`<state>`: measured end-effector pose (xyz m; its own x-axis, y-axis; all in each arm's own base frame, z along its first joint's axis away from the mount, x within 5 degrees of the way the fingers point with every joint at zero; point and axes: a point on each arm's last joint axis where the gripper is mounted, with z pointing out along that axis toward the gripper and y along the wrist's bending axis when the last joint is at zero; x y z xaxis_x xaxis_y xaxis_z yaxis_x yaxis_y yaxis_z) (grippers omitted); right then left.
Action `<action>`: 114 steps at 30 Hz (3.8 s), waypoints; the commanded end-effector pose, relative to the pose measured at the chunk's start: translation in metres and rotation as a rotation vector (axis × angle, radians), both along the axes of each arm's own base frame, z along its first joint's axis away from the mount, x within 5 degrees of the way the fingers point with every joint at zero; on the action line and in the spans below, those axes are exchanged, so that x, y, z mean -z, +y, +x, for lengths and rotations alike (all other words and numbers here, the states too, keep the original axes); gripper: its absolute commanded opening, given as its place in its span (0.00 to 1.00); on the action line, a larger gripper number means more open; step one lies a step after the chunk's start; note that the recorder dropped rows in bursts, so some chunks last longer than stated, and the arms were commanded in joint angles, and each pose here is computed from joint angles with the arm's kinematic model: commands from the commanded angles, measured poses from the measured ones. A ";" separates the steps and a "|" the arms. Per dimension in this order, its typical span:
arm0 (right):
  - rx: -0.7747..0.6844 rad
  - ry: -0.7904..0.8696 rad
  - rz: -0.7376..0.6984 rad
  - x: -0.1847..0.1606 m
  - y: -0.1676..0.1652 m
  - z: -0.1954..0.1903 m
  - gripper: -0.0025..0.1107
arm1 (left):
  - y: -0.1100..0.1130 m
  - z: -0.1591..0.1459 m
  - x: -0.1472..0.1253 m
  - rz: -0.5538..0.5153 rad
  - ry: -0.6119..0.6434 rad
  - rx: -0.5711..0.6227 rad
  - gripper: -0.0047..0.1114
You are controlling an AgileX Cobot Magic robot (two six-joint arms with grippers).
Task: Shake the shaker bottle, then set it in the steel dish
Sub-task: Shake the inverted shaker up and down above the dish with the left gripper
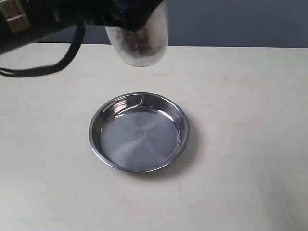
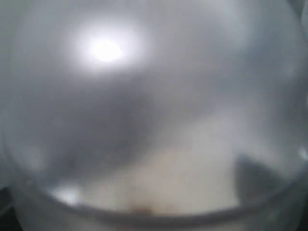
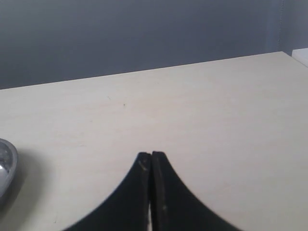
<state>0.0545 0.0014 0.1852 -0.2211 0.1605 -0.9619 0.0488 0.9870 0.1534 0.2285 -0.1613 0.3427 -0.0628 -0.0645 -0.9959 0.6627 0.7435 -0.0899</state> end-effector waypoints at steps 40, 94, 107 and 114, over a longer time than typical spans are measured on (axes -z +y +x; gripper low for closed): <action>0.005 -0.014 -0.005 -0.001 0.000 0.000 0.01 | 0.009 -0.008 0.092 0.202 0.310 -0.062 0.04; 0.005 -0.014 -0.005 -0.001 0.000 0.000 0.01 | 0.004 -0.012 0.075 0.160 0.274 -0.052 0.04; 0.005 -0.013 -0.010 -0.001 -0.001 0.000 0.01 | 0.005 -0.026 0.007 -0.026 -0.040 0.034 0.04; 0.005 -0.013 -0.008 -0.001 0.000 0.000 0.01 | -0.003 -0.015 0.042 0.034 0.114 0.018 0.04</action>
<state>0.0545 0.0014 0.1851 -0.2213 0.1605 -0.9619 0.0488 0.9870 0.1534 0.2201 -0.1609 0.2717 -0.2967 0.0604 -0.9531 0.6074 0.7820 -0.1395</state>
